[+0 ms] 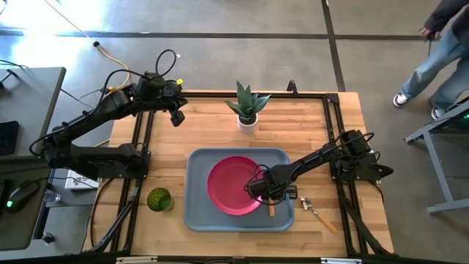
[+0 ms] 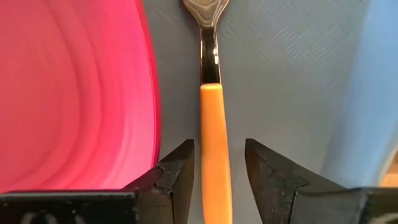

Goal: Pick and place plate/cup/fork/spoon on tray
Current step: Put the green cup top left of the pink plate on the light blue tray

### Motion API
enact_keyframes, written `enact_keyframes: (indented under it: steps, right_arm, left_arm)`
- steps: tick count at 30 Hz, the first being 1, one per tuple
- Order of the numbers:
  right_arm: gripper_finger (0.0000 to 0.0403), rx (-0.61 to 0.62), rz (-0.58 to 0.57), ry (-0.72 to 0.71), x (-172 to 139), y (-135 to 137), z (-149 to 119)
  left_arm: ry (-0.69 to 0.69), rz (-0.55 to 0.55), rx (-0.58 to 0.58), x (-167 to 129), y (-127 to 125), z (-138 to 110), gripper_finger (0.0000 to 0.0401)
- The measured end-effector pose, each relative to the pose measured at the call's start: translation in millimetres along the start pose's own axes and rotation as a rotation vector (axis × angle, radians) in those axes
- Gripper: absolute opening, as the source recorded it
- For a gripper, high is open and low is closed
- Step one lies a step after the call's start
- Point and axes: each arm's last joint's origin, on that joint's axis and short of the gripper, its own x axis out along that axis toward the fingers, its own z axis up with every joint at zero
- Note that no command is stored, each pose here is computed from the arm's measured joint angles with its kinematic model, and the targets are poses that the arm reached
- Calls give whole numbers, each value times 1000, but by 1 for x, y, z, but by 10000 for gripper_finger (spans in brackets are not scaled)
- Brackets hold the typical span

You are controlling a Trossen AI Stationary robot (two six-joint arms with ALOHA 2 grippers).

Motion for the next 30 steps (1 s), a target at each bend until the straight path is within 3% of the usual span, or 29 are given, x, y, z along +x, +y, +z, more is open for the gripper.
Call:
enact_keyframes:
  steps: [17,30]
  right_arm:
    - [133,109,-16,-37,0,-2,2]
    - [133,106,5,-33,-3,1,0]
  left_arm:
    - [0,0,0,0,0,0,30]
    - [0,0,1,0,0,0,30]
